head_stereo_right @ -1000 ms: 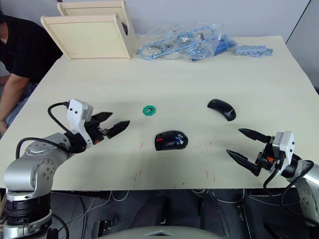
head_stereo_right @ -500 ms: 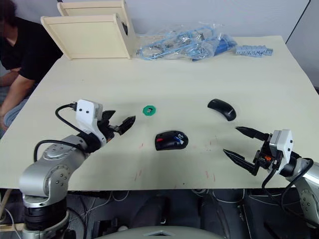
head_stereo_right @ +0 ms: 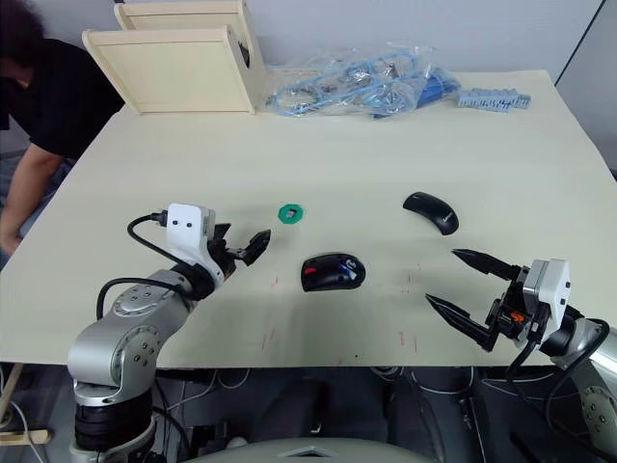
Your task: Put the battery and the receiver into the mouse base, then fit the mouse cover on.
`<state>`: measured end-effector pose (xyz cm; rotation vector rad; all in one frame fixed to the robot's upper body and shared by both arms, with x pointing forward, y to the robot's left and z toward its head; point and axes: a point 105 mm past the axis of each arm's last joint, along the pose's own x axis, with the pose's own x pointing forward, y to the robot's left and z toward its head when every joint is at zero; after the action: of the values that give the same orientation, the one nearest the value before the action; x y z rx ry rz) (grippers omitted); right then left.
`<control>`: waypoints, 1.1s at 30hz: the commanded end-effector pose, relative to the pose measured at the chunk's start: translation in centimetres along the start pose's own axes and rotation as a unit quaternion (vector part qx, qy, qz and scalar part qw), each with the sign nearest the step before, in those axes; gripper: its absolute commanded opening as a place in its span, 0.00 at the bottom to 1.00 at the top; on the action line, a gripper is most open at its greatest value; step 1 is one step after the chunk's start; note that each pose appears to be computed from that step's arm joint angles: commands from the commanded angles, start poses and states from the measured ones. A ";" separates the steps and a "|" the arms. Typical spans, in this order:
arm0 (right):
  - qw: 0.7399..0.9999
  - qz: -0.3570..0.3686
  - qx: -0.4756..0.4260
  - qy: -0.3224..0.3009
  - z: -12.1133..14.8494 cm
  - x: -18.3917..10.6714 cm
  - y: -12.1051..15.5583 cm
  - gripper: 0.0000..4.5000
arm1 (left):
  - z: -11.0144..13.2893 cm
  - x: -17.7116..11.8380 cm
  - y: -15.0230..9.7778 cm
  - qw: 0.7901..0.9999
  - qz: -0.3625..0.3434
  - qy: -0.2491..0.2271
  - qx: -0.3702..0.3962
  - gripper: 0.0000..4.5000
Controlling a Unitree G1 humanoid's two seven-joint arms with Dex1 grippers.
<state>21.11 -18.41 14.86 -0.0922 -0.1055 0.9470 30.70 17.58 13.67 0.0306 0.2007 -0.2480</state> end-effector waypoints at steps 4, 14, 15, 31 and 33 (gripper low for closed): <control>1.000 -0.015 -0.021 -0.006 -0.2 -0.9 -0.6 1.00 | 1.6 2.4 -1.2 0.999 -0.005 -0.033 0.014 0.81; 0.999 -0.017 -0.029 -0.004 0.2 -1.1 -0.5 1.00 | 0.5 4.4 -1.0 1.000 0.002 -0.013 0.024 0.81; 0.999 -0.017 -0.029 -0.003 0.2 -1.2 -0.5 1.00 | 0.5 4.5 -1.0 1.000 0.004 -0.013 0.024 0.81; 0.999 -0.019 -0.030 0.000 0.3 -1.3 -0.8 1.00 | 1.1 6.1 -1.5 1.000 0.003 -0.006 0.026 0.55; 0.999 -0.020 -0.030 -0.001 0.3 -1.2 -0.8 1.00 | 0.9 6.3 -1.5 1.000 0.003 -0.003 0.027 0.55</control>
<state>21.12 -19.75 14.16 -0.1212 -0.0989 0.9091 36.25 14.84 12.22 0.0684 0.2281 -0.2431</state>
